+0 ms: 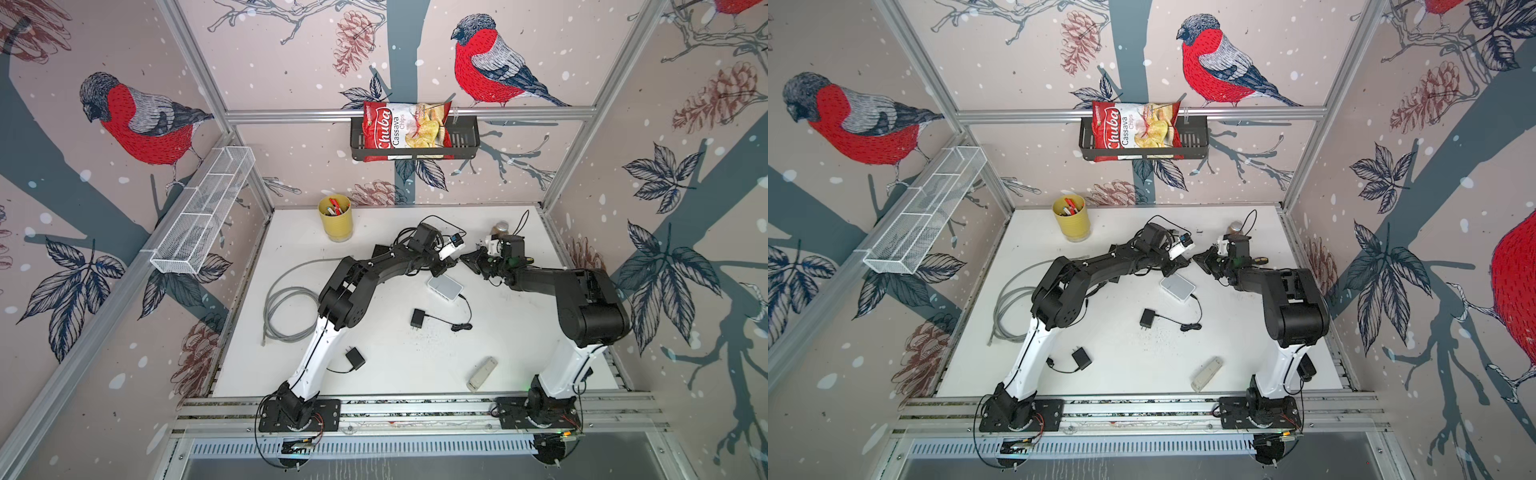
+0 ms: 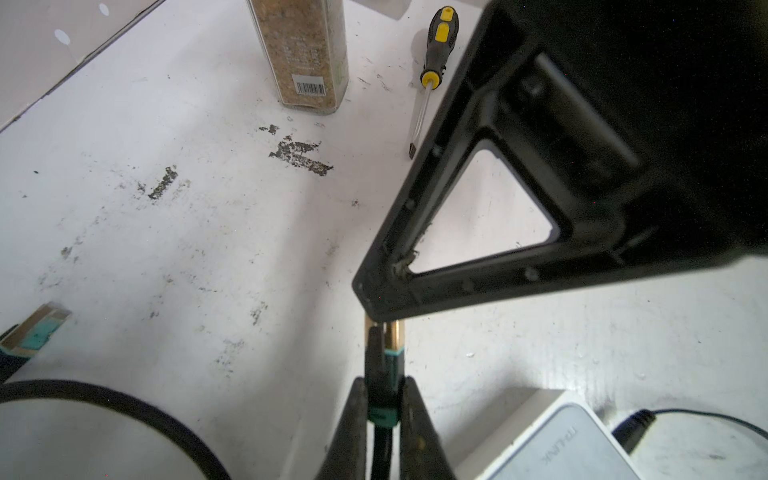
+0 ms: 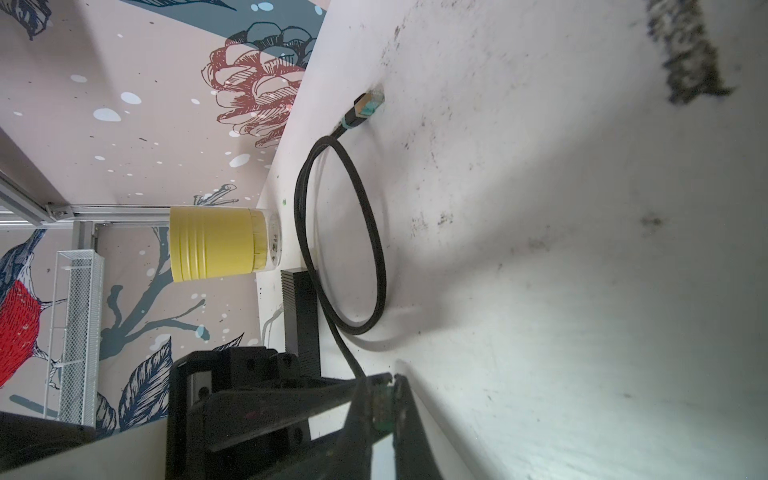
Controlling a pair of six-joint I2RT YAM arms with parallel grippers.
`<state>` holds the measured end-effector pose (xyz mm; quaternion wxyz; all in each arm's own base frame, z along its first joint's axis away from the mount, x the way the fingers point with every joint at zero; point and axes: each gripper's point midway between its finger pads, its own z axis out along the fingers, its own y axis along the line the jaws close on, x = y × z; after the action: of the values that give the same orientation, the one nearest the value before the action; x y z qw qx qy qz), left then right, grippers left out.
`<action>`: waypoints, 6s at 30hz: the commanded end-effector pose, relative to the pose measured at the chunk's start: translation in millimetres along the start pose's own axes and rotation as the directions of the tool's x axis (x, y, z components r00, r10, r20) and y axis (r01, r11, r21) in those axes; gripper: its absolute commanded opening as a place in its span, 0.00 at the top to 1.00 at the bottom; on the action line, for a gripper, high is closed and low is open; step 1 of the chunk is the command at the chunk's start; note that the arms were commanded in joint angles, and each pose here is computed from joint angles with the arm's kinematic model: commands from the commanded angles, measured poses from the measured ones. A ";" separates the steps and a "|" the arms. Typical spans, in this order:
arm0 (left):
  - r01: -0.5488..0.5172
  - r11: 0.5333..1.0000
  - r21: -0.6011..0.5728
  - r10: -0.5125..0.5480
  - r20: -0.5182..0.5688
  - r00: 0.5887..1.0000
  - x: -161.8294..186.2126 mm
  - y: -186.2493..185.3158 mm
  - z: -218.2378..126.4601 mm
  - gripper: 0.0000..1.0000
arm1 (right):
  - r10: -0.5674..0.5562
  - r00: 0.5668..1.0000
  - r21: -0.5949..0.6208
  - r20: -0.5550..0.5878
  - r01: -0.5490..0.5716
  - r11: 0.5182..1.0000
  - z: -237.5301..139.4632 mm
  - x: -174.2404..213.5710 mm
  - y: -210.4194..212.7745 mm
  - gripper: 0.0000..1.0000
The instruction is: Insert the plug into the switch port
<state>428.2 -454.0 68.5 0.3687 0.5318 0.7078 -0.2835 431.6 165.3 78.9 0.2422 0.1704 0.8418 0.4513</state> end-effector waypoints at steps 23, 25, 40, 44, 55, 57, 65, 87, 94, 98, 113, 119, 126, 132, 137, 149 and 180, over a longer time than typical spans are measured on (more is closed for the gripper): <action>0.153 0.976 0.156 -0.174 0.137 0.975 -16.7 1.0 -11.7 0.78 | -0.032 0.999 -0.068 0.010 0.033 0.997 -3.3 2.2 18.3 0.94; 0.158 0.974 0.161 -0.179 0.124 0.976 -13.5 0.5 -9.9 0.77 | -0.033 0.999 -0.070 0.011 0.034 0.997 -3.8 1.9 18.8 0.94; 0.176 0.966 0.189 -0.200 0.119 0.973 -8.7 0.2 -11.0 0.87 | -0.030 0.999 -0.069 0.017 0.031 0.997 -3.8 1.3 18.4 0.94; 0.177 0.963 0.203 -0.203 0.117 0.972 -8.0 -1.9 -11.1 0.88 | -0.032 0.999 -0.073 0.022 0.034 0.997 -4.7 1.0 19.8 0.94; 0.184 0.963 0.199 -0.209 0.111 0.972 -5.8 -1.3 -10.4 0.83 | -0.021 0.999 -0.077 0.026 0.023 0.997 -5.4 1.6 19.3 0.94; 0.184 0.962 0.203 -0.209 0.110 0.972 -5.2 -2.1 -9.8 0.85 | -0.023 0.999 -0.079 0.027 0.025 0.997 -5.6 1.6 19.9 0.94; 0.177 0.962 0.208 -0.202 0.104 0.974 -4.5 -4.7 -12.0 1.00 | -0.028 0.999 -0.078 0.031 0.030 0.996 -6.5 0.6 22.2 0.86; 0.166 0.984 0.064 -0.171 0.091 0.981 -3.5 57.6 -52.8 0.99 | -0.674 0.683 0.446 -0.281 0.715 0.538 -40.0 60.6 -21.3 0.26; 0.168 0.984 0.061 -0.173 0.089 0.981 -2.7 62.2 -61.1 0.99 | -0.763 0.563 0.326 -0.318 0.820 0.470 -26.9 75.9 -5.5 0.01; 0.168 0.983 0.074 -0.174 0.085 0.981 -0.8 60.6 -60.5 0.99 | -0.791 0.510 0.272 -0.337 0.857 0.437 -23.1 90.8 -6.0 0.01; 0.157 0.985 0.075 -0.160 0.035 0.987 10.4 60.5 -61.8 0.99 | -0.745 0.491 0.295 -0.451 0.870 0.395 -1.4 100.0 -35.1 0.13; 0.137 0.988 0.071 -0.136 -0.020 0.990 19.7 53.2 -63.8 0.98 | -0.654 0.639 0.404 -0.405 0.767 0.499 -13.8 78.1 -49.5 0.23; 0.067 0.998 0.022 -0.062 -0.172 0.983 43.9 42.3 -58.3 0.98 | -0.532 0.764 0.509 -0.366 0.642 0.573 -25.4 59.2 -67.1 0.21; -0.029 0.997 -0.065 0.007 -0.307 0.952 65.2 34.8 -32.2 0.99 | -0.523 0.780 0.491 -0.343 0.623 0.609 -25.6 53.4 -63.4 0.10; -0.048 0.997 -0.060 0.029 -0.289 0.957 60.4 29.0 -26.5 0.99 | -0.502 0.822 0.432 -0.268 0.568 0.701 -35.9 37.7 -44.3 0.07; -0.114 0.993 -0.006 0.108 -0.274 0.956 48.8 14.3 -6.6 0.98 | -0.348 0.929 0.350 -0.126 0.370 0.861 -23.7 -0.7 -40.1 0.20; -0.204 0.977 -0.066 0.179 -0.270 0.946 33.5 0.7 1.1 0.97 | -0.360 0.906 0.430 -0.223 0.423 0.797 -10.9 18.5 -70.1 0.32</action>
<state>418.9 -434.8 28.9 0.3029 0.6133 0.7136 -0.1512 417.9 132.8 31.8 0.2537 0.0202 0.9470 0.1958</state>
